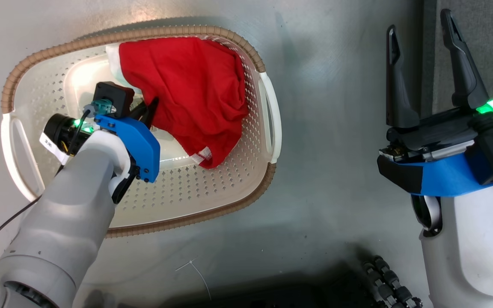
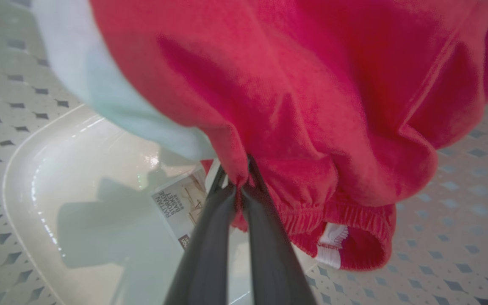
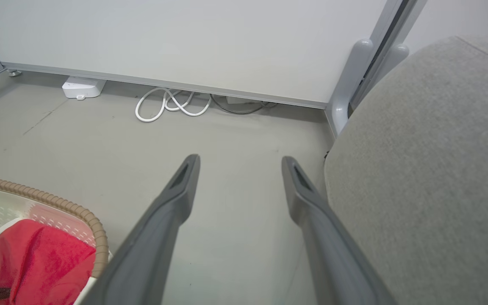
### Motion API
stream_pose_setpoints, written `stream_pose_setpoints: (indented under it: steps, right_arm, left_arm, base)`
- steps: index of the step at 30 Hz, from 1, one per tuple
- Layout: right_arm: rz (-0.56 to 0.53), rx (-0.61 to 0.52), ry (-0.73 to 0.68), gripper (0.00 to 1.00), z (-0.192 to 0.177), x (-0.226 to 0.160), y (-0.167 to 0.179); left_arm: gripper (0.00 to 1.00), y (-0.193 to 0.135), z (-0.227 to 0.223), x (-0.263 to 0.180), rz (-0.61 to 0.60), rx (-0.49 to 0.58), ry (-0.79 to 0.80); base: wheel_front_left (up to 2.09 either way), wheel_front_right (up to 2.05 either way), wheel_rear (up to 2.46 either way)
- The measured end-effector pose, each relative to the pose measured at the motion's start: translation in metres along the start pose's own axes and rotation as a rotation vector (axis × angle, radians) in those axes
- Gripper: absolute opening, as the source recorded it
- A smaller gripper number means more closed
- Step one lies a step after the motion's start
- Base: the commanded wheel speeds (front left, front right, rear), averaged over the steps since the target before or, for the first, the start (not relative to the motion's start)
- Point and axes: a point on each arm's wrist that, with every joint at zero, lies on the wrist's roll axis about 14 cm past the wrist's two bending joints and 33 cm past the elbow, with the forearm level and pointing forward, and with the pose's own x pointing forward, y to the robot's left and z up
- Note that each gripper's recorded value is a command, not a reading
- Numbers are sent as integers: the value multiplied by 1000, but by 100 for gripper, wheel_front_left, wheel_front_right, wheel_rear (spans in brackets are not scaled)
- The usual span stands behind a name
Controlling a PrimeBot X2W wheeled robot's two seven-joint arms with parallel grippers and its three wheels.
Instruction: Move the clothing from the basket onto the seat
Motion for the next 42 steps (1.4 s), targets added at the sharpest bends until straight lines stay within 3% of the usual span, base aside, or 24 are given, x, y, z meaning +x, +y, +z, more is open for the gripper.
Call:
stream_pose_setpoints:
  steps: [11,28,42]
  right_arm:
    - [-10,20,-39,100,24,-1,-3]
    - [-42,49,-125,100,88,-32,-10]
    - [-57,69,-228,100,153,-92,-7]
  left_arm:
    - [0,-19,10,-22,-39,68,-42]
    - [0,-70,84,-96,-97,149,-276]
    - [0,-108,178,-225,-42,271,-679]
  base:
    - [0,0,0]
    - [0,0,0]
    - [0,0,0]
